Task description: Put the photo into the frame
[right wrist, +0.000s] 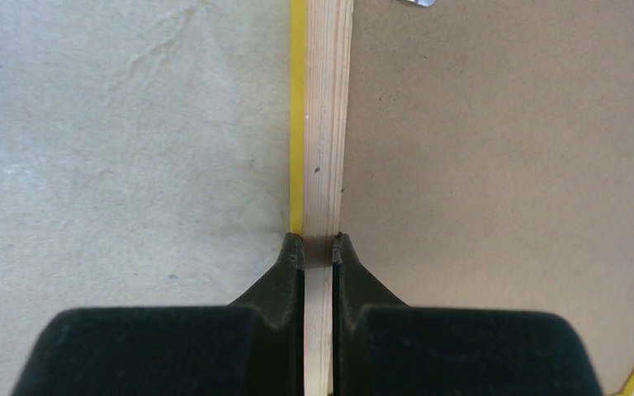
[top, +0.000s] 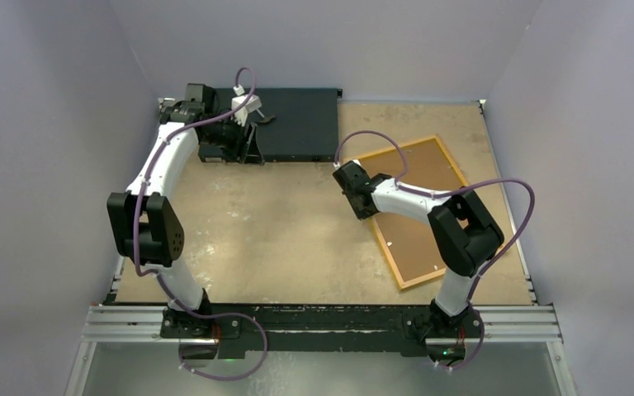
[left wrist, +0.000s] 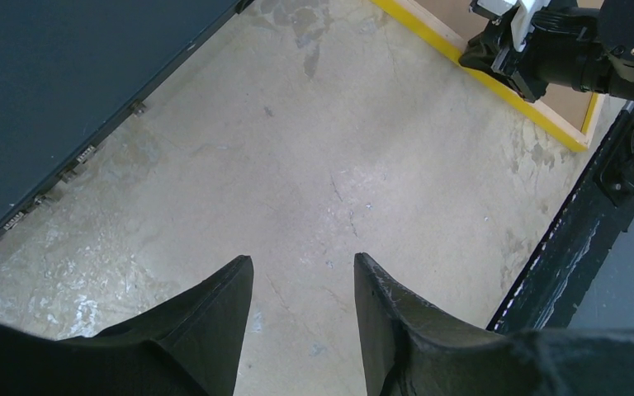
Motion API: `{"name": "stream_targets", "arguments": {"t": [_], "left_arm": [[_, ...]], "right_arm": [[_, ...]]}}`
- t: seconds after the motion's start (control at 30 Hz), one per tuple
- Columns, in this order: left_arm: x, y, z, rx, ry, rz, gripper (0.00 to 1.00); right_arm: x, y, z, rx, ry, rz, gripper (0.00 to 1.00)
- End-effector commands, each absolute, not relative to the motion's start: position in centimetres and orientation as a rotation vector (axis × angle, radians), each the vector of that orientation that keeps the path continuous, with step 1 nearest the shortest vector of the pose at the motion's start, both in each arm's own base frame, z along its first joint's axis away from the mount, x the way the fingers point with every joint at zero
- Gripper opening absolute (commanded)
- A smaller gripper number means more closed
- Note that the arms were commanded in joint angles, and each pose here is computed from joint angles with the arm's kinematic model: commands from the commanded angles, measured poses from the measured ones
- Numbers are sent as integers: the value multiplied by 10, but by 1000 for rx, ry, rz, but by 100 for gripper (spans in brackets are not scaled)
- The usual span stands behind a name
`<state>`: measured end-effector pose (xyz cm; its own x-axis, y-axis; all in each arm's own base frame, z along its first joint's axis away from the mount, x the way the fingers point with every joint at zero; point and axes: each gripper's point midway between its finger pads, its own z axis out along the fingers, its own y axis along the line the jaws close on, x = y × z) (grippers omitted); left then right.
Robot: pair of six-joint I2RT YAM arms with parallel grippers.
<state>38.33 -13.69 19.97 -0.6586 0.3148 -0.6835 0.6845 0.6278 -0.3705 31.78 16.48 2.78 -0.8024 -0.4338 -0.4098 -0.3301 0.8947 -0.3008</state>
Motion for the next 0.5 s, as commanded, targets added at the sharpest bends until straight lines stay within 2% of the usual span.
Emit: {"name": "stream_targets", "arguments": {"t": [0.0, 0.03, 0.1, 0.17, 0.23, 0.3, 0.33, 0.37, 0.4, 0.47], "left_arm": [[390, -147, 208, 811, 2227, -864, 47], [391, -147, 209, 812, 2225, -862, 47], [392, -148, 211, 816, 2222, -864, 47], [393, -149, 211, 817, 2221, -866, 47], [392, -150, 209, 816, 2223, -874, 47], [390, -150, 208, 816, 2228, -877, 47], [389, -150, 208, 818, 2227, -874, 47], [389, -149, 209, 819, 2227, -866, 47], [390, -148, 210, 822, 2226, -855, 48], [390, -147, 213, 828, 2222, -838, 48]], "right_arm": [[286, 108, 18, -667, 2670, -638, 0], [289, 106, 23, -660, 2650, -663, 0], [294, 101, 30, -655, 2622, -716, 9], [295, 96, 32, -655, 2614, -764, 14], [301, 104, 37, -630, 2597, -717, 18], [310, 117, 48, -560, 2571, -624, 28], [316, 123, 57, -516, 2545, -570, 36], [319, 133, 66, -484, 2524, -487, 78], [324, 141, 76, -454, 2492, -412, 96], [337, 154, 101, -360, 2400, -296, 99]]}}
